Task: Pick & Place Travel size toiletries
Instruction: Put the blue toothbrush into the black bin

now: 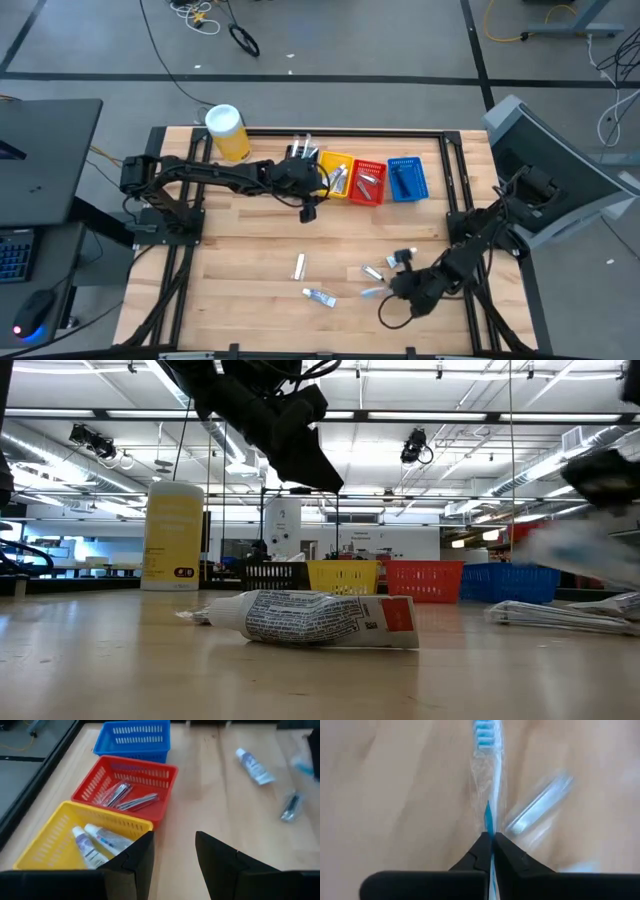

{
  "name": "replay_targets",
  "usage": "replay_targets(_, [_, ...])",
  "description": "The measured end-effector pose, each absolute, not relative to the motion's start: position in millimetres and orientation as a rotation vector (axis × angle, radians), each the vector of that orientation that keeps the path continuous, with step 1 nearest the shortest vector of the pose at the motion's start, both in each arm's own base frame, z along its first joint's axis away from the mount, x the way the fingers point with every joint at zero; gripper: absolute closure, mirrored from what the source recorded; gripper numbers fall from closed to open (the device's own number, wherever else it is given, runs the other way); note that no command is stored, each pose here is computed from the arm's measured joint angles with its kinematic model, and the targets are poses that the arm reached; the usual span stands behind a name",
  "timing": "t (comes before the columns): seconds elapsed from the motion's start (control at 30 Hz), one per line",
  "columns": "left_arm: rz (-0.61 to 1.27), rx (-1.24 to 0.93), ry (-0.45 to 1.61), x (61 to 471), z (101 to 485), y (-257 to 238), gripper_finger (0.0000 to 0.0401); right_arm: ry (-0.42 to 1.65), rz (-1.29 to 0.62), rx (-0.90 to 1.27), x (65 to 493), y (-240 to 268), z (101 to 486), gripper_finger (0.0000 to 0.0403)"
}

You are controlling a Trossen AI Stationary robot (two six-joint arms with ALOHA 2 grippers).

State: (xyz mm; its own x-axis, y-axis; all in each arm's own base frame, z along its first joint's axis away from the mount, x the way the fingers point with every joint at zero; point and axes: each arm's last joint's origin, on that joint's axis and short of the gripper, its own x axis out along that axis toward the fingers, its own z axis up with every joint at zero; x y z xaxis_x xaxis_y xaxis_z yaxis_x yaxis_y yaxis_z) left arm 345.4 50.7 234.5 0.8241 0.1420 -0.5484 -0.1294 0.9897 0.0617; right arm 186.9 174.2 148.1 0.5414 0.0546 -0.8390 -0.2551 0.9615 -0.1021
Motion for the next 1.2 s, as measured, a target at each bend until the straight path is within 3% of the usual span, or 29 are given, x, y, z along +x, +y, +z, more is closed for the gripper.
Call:
replay_targets(0.2, [0.016,-0.176,0.538,347.7,237.7,45.9,0.0250,0.828,0.005,-0.686,213.0,145.3,154.4,0.0395])
replay_targets(0.33, [0.011,-0.290,0.541,347.8,237.6,43.2,0.0250,0.830,-0.075,-0.875,230.2,122.0,157.8,0.0395])
replay_targets(0.77, [0.063,-0.452,0.543,348.0,237.4,41.7,0.0250,0.704,-0.104,-1.258,278.2,69.6,181.9,0.0394])
replay_targets(1.0, [0.080,-0.504,0.546,347.8,237.1,42.0,0.0250,0.616,-0.170,-1.362,289.4,57.0,195.9,0.0394])
replay_targets(1.2, [0.114,-0.595,0.544,347.6,236.9,42.2,0.0250,0.583,-0.083,-1.395,291.8,52.6,195.4,0.0394])
